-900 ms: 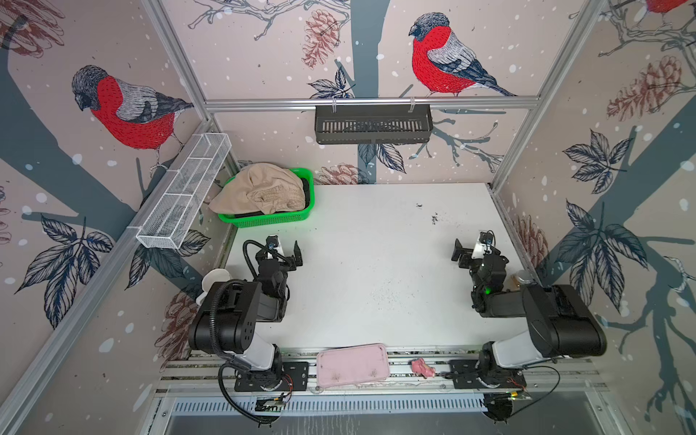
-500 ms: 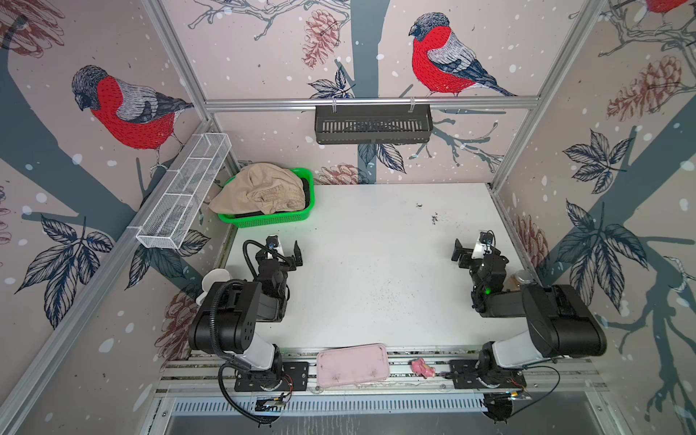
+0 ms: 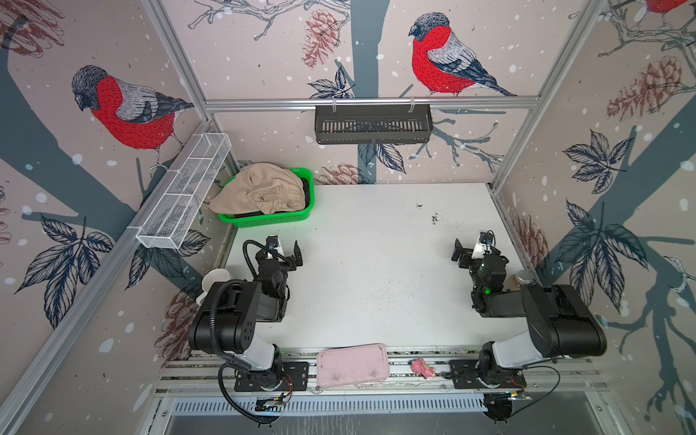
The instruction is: Fold and stack the shorts
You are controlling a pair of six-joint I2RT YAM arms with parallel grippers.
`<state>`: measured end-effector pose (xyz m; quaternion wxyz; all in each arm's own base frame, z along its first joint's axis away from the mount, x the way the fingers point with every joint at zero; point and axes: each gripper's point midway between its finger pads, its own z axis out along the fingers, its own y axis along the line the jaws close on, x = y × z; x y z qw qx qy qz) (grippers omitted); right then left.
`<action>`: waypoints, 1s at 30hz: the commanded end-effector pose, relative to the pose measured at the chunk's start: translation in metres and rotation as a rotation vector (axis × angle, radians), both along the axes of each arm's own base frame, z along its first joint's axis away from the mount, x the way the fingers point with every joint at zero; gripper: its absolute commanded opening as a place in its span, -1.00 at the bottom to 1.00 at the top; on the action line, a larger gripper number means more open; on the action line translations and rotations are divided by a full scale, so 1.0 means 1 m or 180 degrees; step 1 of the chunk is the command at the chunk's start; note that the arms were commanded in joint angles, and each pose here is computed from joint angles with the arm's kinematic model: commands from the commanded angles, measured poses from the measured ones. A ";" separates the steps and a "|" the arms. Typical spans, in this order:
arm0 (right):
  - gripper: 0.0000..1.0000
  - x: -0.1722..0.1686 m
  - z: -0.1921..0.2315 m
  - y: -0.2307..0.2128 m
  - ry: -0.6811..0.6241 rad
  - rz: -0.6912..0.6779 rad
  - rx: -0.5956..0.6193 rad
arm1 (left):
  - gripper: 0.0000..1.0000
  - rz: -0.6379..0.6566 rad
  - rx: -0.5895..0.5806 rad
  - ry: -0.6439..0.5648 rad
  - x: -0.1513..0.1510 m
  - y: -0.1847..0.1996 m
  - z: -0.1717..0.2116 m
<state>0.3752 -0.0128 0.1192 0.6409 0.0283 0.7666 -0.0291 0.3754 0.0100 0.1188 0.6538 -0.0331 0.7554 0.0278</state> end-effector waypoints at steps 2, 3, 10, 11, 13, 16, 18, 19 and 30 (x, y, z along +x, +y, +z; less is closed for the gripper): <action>1.00 0.001 0.004 -0.001 -0.0056 -0.0014 0.0042 | 0.98 -0.0018 0.0068 -0.0130 0.002 0.000 0.011; 1.00 0.001 0.004 -0.001 -0.0056 -0.0017 0.0041 | 0.98 -0.0017 0.0068 -0.0130 0.002 0.000 0.011; 1.00 0.001 0.005 -0.001 -0.0061 -0.0014 0.0042 | 0.97 -0.0019 0.0068 -0.0132 0.002 0.000 0.011; 1.00 0.001 0.005 -0.001 -0.0058 -0.0014 0.0042 | 0.98 -0.0013 0.0068 -0.0134 0.002 0.000 0.011; 1.00 0.002 0.004 -0.001 -0.0055 -0.0013 0.0041 | 0.98 -0.0021 0.0068 -0.0136 0.003 -0.001 0.011; 1.00 0.002 0.004 -0.001 -0.0053 -0.0015 0.0042 | 0.97 -0.0020 0.0067 -0.0132 0.002 0.000 0.011; 1.00 0.001 0.005 0.000 -0.0063 -0.0013 0.0042 | 0.96 -0.0021 0.0068 -0.0144 0.002 0.000 0.012; 1.00 0.001 0.006 -0.001 -0.0073 -0.0014 0.0040 | 0.96 0.0016 0.0060 -0.0150 0.001 0.002 0.013; 0.99 0.034 0.052 0.019 0.0232 0.0257 0.0237 | 0.96 0.0221 -0.0426 0.0026 0.025 -0.001 0.108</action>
